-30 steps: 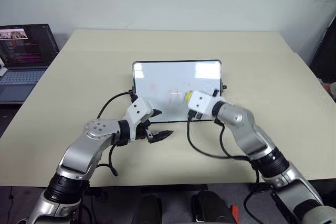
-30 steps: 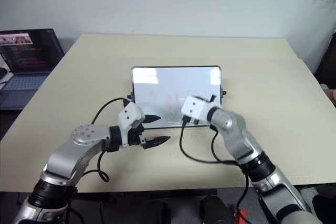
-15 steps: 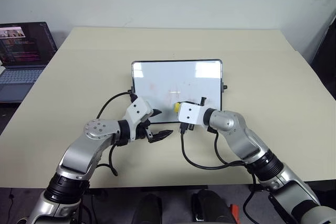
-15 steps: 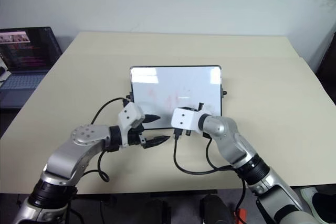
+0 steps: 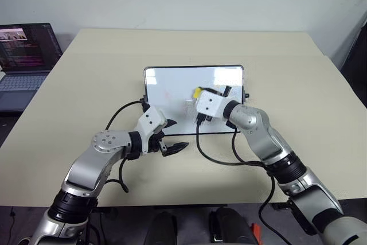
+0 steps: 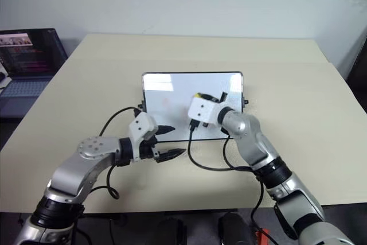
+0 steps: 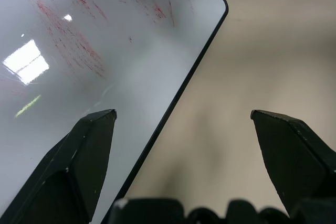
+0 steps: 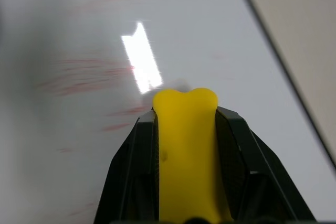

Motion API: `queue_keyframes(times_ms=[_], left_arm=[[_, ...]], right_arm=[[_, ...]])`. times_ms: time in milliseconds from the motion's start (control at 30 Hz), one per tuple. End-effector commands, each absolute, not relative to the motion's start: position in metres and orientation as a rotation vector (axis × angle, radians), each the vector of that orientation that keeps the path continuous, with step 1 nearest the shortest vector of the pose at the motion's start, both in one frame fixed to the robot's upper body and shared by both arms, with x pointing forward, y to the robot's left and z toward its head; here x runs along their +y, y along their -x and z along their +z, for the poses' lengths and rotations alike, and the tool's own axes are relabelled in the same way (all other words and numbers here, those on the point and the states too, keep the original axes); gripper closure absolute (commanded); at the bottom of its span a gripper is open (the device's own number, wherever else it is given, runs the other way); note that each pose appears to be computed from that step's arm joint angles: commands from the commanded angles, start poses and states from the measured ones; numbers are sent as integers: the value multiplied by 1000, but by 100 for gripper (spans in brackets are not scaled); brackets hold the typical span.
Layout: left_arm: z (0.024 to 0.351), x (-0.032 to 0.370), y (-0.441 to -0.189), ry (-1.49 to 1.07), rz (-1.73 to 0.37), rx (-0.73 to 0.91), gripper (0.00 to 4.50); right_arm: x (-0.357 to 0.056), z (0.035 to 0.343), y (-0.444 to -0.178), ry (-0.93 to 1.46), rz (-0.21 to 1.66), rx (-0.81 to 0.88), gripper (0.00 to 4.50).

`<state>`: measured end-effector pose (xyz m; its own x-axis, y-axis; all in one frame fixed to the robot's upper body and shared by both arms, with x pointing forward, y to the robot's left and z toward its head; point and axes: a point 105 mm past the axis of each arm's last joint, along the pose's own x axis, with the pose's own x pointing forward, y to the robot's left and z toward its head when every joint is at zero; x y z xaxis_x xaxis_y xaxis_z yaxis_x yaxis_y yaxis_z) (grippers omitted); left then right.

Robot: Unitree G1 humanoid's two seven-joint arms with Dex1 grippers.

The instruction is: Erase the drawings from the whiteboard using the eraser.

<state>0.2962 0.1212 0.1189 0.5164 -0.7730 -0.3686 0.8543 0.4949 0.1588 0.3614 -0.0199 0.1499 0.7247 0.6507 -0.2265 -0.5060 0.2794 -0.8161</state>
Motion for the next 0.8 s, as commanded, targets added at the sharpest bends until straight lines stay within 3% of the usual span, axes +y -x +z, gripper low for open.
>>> queue_keyframes(times_ms=[33,133,267,400,533,800], left_arm=[[130,119,-295,-355,-1007,218,0],[130,119,-295,-354,-1007,218,0],[129,118,-294,-352,-1010,219,0],[129,118,-294,-351,-1012,219,0],[129,117,-293,-349,-1014,219,0],[129,117,-292,-346,-1015,220,0]], right_arm=[[-25,116,-352,1046,877,-14,336],[-26,123,-357,1040,832,-40,336],[-32,167,-379,991,630,-185,336],[-32,181,-385,972,581,-238,336],[-27,172,-381,976,642,-209,336],[-23,119,-351,1035,896,-8,336]])
